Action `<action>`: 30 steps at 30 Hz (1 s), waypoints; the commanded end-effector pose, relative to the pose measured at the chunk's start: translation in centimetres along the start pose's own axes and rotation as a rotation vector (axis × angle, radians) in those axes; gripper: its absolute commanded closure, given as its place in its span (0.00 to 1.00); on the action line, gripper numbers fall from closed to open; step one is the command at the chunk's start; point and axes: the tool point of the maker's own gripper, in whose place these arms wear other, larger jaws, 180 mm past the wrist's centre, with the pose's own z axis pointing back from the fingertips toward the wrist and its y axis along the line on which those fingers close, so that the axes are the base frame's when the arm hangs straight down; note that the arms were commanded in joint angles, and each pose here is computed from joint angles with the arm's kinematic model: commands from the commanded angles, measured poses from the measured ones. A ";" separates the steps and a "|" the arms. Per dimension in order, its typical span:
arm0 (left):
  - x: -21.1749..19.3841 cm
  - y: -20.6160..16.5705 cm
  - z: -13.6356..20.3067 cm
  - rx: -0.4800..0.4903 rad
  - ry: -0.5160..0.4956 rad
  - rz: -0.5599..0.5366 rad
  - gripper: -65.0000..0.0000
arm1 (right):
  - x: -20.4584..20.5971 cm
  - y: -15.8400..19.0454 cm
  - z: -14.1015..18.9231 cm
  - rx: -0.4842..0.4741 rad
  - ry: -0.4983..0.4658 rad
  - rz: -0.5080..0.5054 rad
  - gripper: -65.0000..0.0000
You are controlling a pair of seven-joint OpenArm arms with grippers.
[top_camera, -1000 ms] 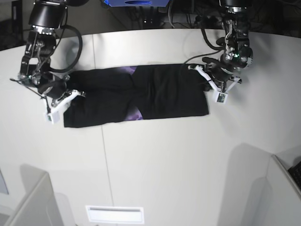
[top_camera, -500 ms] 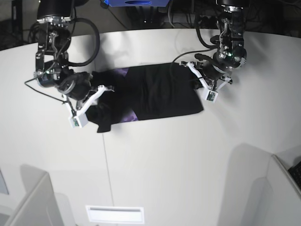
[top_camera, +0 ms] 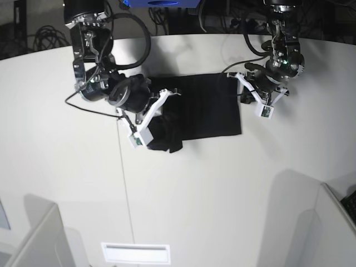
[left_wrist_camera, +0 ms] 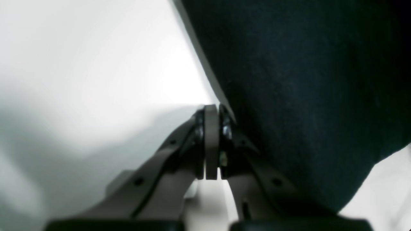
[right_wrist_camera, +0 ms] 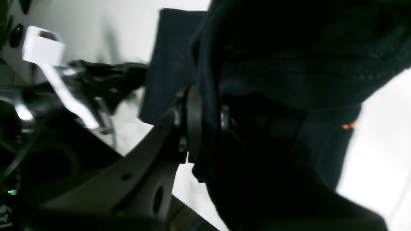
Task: Fold the T-shirt properly
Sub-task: 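Fold the shirt end held by the right gripper toward the left gripper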
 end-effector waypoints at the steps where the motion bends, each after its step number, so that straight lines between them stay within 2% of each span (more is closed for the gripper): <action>1: -2.4 1.1 0.4 0.049 0.100 -0.015 1.00 | 1.6 0.9 0.3 0.027 -0.051 0.016 1.00; 6: -2.7 1.2 0.4 0.050 0.105 -0.012 1.00 | 1.9 3.4 -0.4 0.084 -0.052 0.039 1.00; 9: -2.6 1.1 0.4 0.048 0.104 -0.014 1.00 | 2.0 4.4 -0.9 0.090 -0.043 -0.007 1.00; 14: -3.2 1.2 0.6 0.052 0.116 -0.010 1.00 | 2.1 6.3 -2.0 0.115 -0.055 0.000 1.00; 23: -3.4 2.3 2.8 0.079 0.116 -0.080 1.00 | 0.2 6.7 -4.9 0.119 -0.027 0.001 1.00; 30: -4.9 5.3 4.7 0.152 0.137 -0.044 1.00 | -0.3 6.3 -7.2 0.104 -0.029 0.015 1.00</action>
